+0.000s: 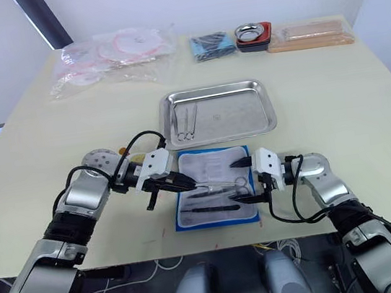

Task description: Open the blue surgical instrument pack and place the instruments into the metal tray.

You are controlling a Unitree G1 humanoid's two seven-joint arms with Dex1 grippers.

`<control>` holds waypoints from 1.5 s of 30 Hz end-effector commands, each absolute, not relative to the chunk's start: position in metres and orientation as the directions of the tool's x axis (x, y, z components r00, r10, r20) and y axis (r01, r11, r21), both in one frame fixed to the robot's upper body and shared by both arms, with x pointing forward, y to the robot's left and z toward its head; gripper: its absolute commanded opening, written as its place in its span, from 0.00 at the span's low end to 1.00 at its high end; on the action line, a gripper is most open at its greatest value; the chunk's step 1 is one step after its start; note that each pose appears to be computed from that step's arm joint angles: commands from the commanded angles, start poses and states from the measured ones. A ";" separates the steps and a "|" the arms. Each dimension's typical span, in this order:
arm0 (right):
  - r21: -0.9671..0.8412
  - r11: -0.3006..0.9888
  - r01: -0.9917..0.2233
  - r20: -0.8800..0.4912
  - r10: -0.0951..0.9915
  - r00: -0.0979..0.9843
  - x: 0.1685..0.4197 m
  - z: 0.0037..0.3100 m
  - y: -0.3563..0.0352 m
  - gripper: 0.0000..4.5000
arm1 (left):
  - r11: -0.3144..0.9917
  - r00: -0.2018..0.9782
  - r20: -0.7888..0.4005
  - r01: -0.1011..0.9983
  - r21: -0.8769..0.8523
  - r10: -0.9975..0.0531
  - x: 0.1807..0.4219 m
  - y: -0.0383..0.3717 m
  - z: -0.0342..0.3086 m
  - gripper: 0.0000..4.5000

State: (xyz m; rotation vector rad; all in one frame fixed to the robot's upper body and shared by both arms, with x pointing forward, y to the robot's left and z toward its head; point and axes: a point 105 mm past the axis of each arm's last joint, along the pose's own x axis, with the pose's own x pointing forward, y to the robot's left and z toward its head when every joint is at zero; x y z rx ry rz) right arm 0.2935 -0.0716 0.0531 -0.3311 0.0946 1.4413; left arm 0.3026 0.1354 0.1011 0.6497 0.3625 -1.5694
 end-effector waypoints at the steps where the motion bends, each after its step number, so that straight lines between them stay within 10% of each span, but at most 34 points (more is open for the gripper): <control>1: -0.015 0.121 -0.993 -0.439 0.891 0.115 0.280 0.000 -0.088 1.00 | -0.146 -0.007 -0.613 0.973 0.177 -0.790 0.302 0.133 0.117 0.01; 45: -0.014 0.115 -0.993 -0.435 0.894 0.109 0.278 -0.001 -0.087 1.00 | -0.025 0.068 -0.731 0.993 0.116 -0.679 0.282 0.191 0.175 0.01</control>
